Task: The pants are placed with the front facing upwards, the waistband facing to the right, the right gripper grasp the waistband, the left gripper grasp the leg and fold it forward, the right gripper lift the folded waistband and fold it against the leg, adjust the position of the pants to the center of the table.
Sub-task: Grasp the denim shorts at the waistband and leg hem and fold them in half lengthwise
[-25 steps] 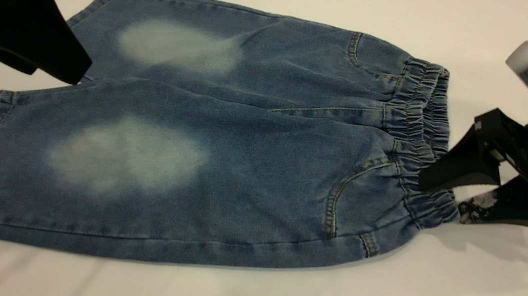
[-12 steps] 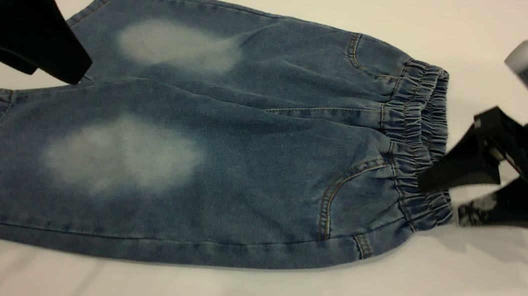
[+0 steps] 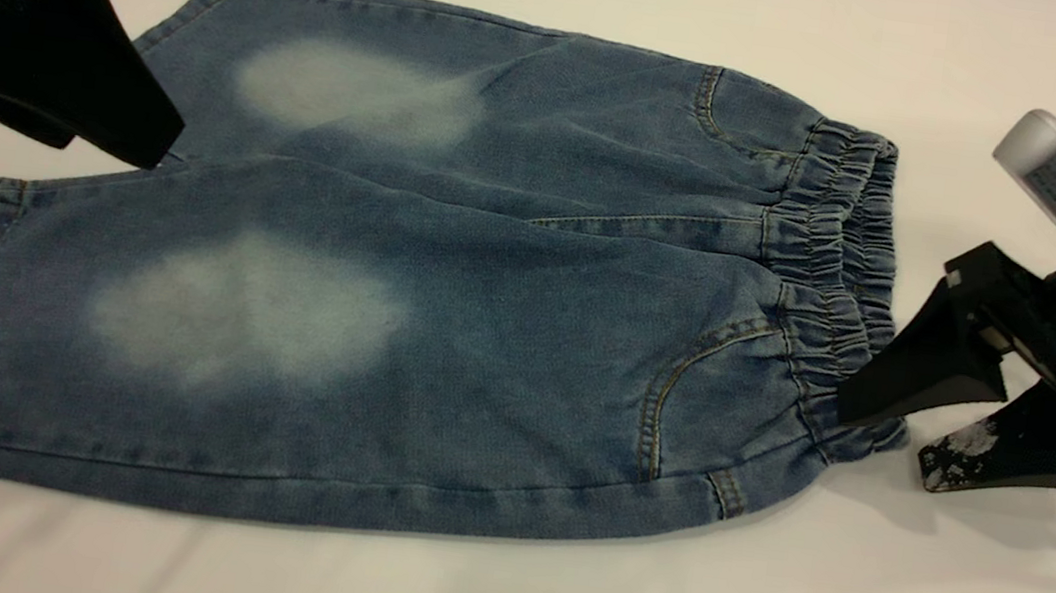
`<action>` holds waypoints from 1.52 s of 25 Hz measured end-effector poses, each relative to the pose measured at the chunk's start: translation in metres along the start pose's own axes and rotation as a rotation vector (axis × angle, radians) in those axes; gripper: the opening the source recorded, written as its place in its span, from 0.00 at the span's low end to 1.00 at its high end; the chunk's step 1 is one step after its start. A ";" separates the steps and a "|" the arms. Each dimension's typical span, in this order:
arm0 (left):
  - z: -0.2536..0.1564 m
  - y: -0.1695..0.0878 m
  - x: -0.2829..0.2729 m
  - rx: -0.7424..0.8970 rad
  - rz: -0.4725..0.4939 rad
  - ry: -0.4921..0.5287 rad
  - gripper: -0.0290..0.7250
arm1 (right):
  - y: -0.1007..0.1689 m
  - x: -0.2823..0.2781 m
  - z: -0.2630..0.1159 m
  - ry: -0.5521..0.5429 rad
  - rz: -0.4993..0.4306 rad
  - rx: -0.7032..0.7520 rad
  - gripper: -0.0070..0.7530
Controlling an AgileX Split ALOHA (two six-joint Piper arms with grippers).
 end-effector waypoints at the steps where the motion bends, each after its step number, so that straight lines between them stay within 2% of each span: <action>1: 0.000 0.000 0.000 0.000 0.000 -0.001 0.72 | 0.000 0.001 0.000 0.002 0.001 -0.002 0.66; 4: 0.001 0.000 0.000 0.001 0.002 -0.003 0.72 | -0.002 0.005 -0.004 0.016 0.004 0.006 0.66; 11: 0.001 0.000 0.000 0.001 0.002 -0.004 0.72 | 0.003 0.015 -0.005 0.005 0.082 0.021 0.66; 17: 0.001 0.000 0.000 0.001 0.003 -0.004 0.72 | 0.001 0.017 0.013 -0.103 0.076 -0.043 0.66; 21: 0.001 0.000 0.000 0.001 0.003 -0.004 0.72 | 0.001 0.016 0.016 -0.124 0.074 -0.086 0.66; 29: 0.001 0.000 0.000 0.001 0.003 -0.004 0.72 | 0.015 0.015 0.020 -0.163 0.147 -0.217 0.66; 34: 0.001 0.000 0.000 0.001 0.003 -0.004 0.72 | 0.034 0.010 0.025 -0.211 0.250 -0.269 0.60; 38: 0.001 0.000 0.000 0.000 0.003 -0.004 0.72 | 0.030 0.011 0.026 -0.209 0.226 -0.266 0.56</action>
Point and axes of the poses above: a point on each arm's last joint axis where the gripper is mounted, x pointing out along that axis toward the gripper, y along the wrist's bending axis when the last joint is at zero, z = x × y, the point moved 9 cm from there along x, pointing out along that axis toward the gripper, and after that the axes turned 9 degrees about -x, right-handed, at the moved point
